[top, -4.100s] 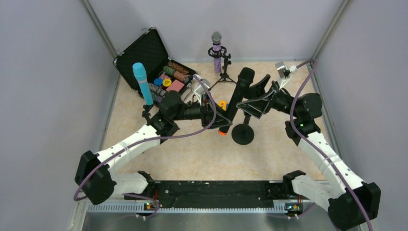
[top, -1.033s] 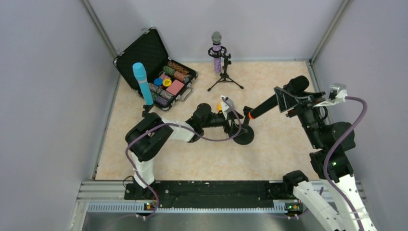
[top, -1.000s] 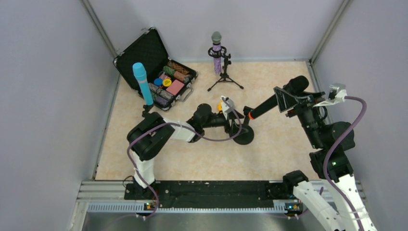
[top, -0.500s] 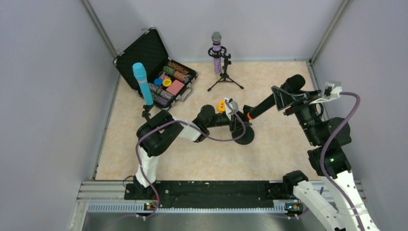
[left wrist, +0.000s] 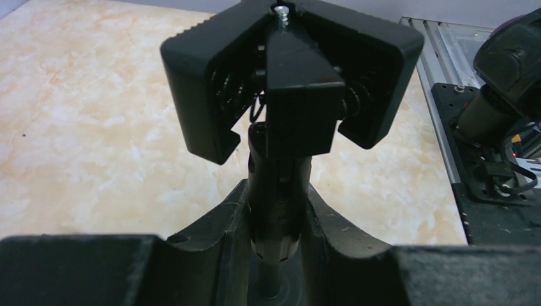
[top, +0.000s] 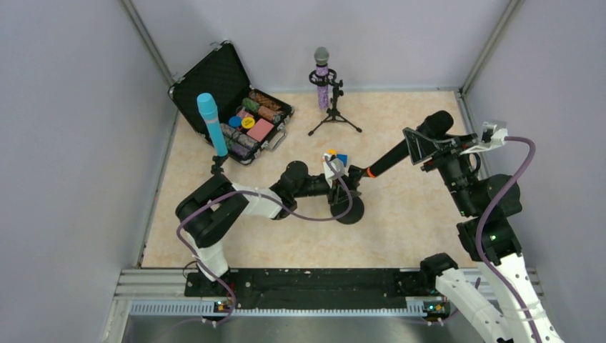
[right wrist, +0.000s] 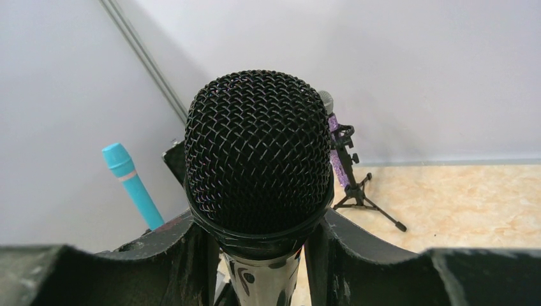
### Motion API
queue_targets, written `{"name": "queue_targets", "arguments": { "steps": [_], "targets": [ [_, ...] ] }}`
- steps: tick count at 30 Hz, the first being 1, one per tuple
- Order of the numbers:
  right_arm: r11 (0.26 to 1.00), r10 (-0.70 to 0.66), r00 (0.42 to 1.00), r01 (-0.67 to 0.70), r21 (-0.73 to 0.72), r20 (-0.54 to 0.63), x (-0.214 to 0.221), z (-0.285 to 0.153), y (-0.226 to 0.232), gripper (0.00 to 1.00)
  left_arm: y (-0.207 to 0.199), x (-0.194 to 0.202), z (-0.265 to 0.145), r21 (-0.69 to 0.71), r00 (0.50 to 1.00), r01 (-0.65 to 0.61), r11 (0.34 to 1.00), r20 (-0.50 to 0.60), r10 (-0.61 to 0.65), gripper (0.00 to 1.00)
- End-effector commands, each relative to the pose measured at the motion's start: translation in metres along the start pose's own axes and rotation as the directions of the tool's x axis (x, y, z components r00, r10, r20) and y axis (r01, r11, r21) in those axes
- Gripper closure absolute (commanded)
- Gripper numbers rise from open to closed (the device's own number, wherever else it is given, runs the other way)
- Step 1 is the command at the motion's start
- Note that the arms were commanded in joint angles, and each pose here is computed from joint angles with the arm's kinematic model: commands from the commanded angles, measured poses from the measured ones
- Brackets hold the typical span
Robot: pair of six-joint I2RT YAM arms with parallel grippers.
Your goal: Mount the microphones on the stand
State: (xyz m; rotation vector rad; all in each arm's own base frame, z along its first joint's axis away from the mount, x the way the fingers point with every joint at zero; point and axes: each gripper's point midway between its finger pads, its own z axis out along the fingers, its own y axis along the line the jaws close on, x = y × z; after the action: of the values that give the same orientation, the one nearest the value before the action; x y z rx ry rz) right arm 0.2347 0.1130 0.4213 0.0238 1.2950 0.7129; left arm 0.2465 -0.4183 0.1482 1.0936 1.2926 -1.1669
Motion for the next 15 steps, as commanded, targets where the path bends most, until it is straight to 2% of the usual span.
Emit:
{"name": "queue_targets", "arguments": {
  "steps": [1,5,15],
  "targets": [
    [0.999,0.011,0.997,-0.007,-0.053,0.078,-0.028,0.000,0.017,1.00,-0.009,-0.044,-0.016,-0.022,0.994,-0.088,0.996,0.060,0.089,1.00],
    [0.999,0.012,0.997,-0.009,-0.053,0.070,-0.024,0.001,0.016,1.00,-0.016,-0.049,-0.028,-0.024,0.992,-0.115,0.993,0.046,0.116,1.00],
    [0.999,0.009,0.998,-0.006,-0.052,0.056,-0.018,0.003,0.014,1.00,-0.035,-0.039,-0.047,-0.030,0.996,-0.088,0.996,0.015,0.088,1.00]
  ]
}}
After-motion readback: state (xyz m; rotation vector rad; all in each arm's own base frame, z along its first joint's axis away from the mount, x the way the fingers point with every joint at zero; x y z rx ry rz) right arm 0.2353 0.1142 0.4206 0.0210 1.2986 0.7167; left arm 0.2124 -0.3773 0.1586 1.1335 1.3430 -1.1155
